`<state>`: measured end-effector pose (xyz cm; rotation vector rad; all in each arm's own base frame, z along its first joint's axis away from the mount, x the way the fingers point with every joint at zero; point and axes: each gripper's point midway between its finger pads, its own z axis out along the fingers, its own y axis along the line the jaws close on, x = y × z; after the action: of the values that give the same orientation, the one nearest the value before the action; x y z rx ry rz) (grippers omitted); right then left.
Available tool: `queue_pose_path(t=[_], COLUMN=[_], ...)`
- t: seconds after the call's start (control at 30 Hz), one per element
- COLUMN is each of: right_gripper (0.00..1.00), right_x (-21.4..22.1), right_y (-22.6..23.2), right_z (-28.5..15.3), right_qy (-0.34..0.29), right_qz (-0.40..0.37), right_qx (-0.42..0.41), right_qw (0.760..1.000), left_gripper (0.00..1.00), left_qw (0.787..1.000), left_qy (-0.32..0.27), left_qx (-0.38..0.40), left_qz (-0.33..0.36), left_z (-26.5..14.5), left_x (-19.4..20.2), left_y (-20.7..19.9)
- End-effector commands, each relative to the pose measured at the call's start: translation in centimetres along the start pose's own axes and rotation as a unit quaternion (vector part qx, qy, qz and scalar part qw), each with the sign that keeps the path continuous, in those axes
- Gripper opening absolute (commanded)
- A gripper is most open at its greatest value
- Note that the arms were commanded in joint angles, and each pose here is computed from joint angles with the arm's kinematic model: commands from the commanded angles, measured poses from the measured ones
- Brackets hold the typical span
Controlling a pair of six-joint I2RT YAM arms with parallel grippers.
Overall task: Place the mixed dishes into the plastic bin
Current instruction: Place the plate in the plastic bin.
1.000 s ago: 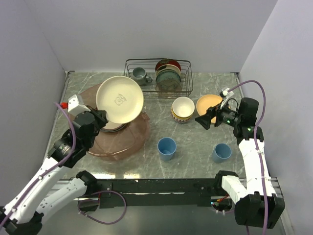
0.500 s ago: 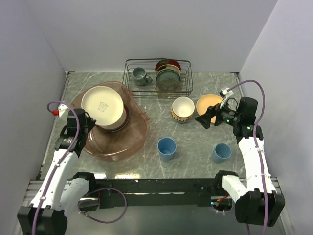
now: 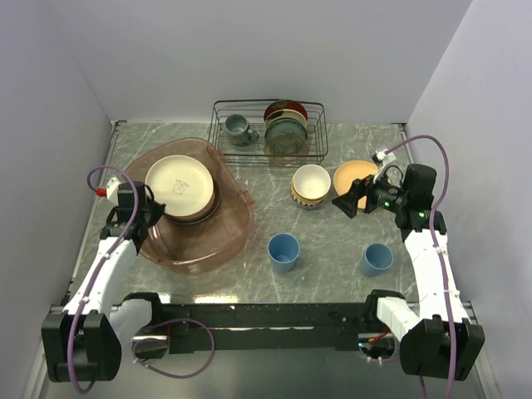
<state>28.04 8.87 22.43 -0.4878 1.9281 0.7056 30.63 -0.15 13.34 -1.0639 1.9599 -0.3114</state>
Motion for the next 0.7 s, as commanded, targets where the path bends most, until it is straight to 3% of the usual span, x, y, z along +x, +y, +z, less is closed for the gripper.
queue_pose_path(t=[0.0, 0.67], right_gripper=[1.0, 1.0], right_x=[-0.8, -0.6], right_y=[-0.5, -1.0], right_z=[0.0, 0.2], right_qy=[-0.011, -0.005], right_qz=[-0.019, -0.019], right_qx=[0.007, 0.017], right_qw=[1.0, 1.0], left_gripper=[0.01, 0.05], left_qw=[0.999, 1.0], left_qy=[-0.011, 0.021], left_qx=[0.027, -0.009], left_qz=[-0.019, -0.01], left_z=[0.8, 4.1], left_x=[-1.3, -0.2], left_y=[-1.8, -1.3])
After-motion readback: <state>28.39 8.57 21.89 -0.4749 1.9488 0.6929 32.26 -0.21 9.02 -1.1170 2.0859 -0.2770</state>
